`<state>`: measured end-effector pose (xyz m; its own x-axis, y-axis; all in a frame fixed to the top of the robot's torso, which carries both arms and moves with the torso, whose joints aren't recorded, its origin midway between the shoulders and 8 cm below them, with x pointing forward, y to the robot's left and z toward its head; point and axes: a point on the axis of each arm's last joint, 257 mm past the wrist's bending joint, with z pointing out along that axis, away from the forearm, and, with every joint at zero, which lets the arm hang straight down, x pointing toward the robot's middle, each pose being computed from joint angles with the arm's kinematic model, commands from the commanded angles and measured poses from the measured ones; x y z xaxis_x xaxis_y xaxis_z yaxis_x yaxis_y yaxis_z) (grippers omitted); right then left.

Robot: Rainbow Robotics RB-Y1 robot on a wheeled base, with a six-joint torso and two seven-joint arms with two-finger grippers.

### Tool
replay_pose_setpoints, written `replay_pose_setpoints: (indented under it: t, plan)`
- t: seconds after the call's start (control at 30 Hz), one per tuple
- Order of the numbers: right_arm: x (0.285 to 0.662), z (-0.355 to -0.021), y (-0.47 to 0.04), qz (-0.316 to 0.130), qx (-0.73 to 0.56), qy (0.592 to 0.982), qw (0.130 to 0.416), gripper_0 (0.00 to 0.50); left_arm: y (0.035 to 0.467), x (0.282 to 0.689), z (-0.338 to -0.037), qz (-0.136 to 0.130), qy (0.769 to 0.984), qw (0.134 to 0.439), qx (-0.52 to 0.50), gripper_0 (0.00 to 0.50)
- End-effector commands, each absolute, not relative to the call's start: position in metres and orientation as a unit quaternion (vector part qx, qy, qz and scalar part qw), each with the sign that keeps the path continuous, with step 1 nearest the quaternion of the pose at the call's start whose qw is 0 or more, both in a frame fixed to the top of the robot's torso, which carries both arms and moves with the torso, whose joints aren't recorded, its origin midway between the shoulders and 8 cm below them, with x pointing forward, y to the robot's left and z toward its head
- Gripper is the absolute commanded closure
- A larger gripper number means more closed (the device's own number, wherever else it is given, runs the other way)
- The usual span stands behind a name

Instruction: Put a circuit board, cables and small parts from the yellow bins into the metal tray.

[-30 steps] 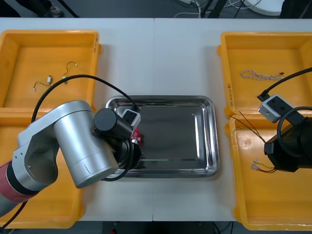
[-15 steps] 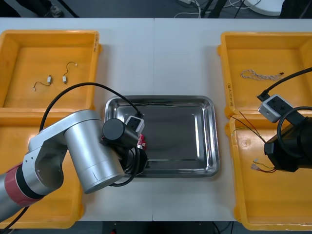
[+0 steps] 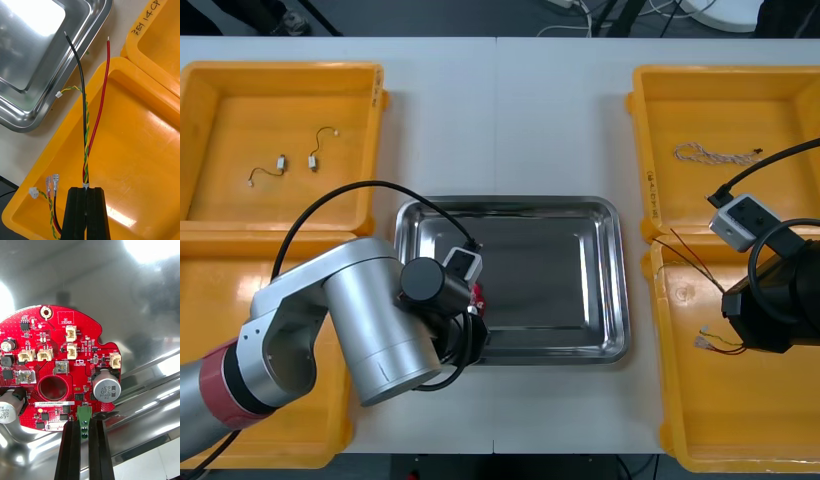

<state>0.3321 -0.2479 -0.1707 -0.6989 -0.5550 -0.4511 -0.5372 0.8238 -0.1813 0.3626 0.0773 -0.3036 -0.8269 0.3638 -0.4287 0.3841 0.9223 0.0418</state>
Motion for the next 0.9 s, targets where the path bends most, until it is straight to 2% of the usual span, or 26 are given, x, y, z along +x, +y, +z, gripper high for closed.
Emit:
replay_pose_setpoints:
  t: [0.03, 0.43, 0.6, 0.67, 0.7, 0.77, 0.83, 0.87, 0.9]
  plan:
    - [0.3322, -0.1602, -0.2461, -0.031, -0.305, 0.916, 0.261, 0.500, 0.0547, 0.3709, -0.2886, -0.046, 0.954, 0.242, 0.172, 0.500]
    - [0.3322, -0.1602, -0.2461, -0.031, -0.306, 0.915, 0.261, 0.500, 0.0512, 0.3723, -0.2889, -0.052, 0.953, 0.245, 0.170, 0.500]
    - [0.3322, -0.1600, -0.2461, -0.031, -0.305, 0.915, 0.261, 0.500, 0.0489, 0.3729, -0.2888, -0.058, 0.953, 0.247, 0.167, 0.483]
    - [0.3324, -0.1599, -0.2464, -0.031, -0.305, 0.915, 0.261, 0.500, 0.0468, 0.3739, -0.2882, -0.063, 0.952, 0.249, 0.165, 0.363]
    - [0.3319, -0.1604, -0.2454, -0.030, -0.306, 0.915, 0.260, 0.500, 0.0469, 0.3743, -0.2880, -0.063, 0.952, 0.250, 0.165, 0.336]
    - [0.3322, -0.1602, -0.2461, -0.031, -0.306, 0.915, 0.261, 0.500, 0.0468, 0.3744, -0.2890, -0.064, 0.953, 0.249, 0.163, 0.201]
    - [0.3324, -0.1599, -0.2464, -0.031, -0.305, 0.915, 0.261, 0.500, 0.0461, 0.3747, -0.2887, -0.065, 0.952, 0.250, 0.162, 0.130]
    - [0.3322, -0.1602, -0.2461, -0.031, -0.306, 0.915, 0.261, 0.500, 0.0451, 0.3749, -0.2883, -0.067, 0.952, 0.251, 0.161, 0.055]
    - [0.3321, -0.1600, -0.2458, -0.032, -0.307, 0.915, 0.261, 0.500, 0.0456, 0.3740, -0.2898, -0.065, 0.952, 0.250, 0.162, 0.000]
